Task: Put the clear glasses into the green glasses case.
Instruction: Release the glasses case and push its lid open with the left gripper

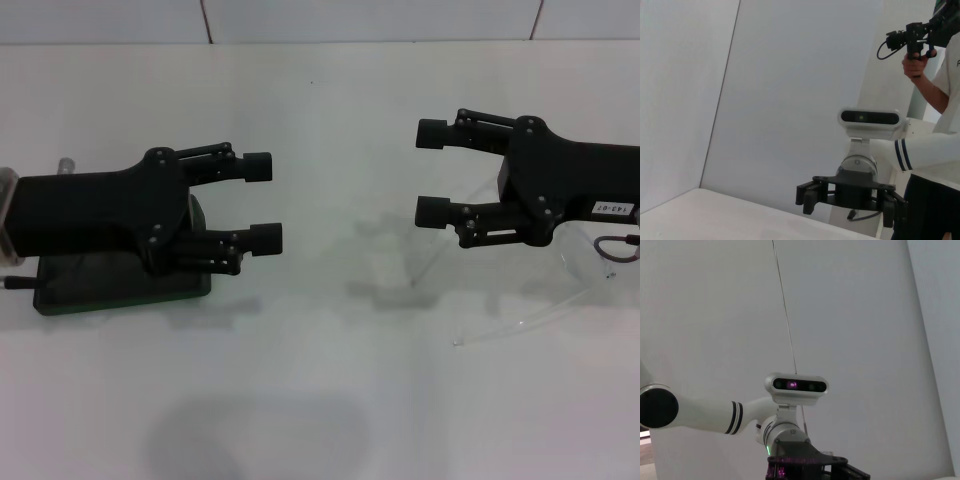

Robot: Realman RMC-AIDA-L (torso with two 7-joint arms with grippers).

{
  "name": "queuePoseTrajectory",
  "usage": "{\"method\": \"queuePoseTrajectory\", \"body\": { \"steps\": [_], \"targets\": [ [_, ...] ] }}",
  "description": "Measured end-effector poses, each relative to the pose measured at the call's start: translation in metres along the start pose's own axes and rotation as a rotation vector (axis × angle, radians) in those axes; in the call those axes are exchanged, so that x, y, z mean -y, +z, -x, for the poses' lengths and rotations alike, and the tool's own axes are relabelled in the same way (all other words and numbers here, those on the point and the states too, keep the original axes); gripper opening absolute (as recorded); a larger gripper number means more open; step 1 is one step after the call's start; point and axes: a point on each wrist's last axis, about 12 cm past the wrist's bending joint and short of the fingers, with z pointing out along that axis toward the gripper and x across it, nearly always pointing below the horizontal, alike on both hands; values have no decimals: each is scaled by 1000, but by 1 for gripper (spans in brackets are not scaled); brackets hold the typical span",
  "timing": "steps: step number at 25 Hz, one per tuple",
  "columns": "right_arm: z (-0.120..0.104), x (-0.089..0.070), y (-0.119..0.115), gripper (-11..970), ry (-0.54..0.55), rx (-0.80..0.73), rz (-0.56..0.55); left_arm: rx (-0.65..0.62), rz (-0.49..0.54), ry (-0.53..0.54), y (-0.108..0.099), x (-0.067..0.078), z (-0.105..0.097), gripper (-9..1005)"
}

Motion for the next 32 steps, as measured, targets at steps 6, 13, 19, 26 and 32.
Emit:
{"method": "queuePoseTrajectory", "body": {
  "steps": [6,13,19,26,32],
  "targets": [
    [0,0,0,884,-2,0,0,-4,0,-5,0,0,-1,875],
    [0,0,1,881,-9,5,-1,-9,-1,-7,0,0,-2,874],
    [1,2,-7,879,-18,39,-50,-17,8,-25,-4,-1,2,874],
    [2,3,-51,877,-22,130,-243,-259,201,-44,-40,-16,66,873],
    [-5,-8,-96,875,-16,207,-436,-653,434,93,-38,-17,100,873]
  ]
}}
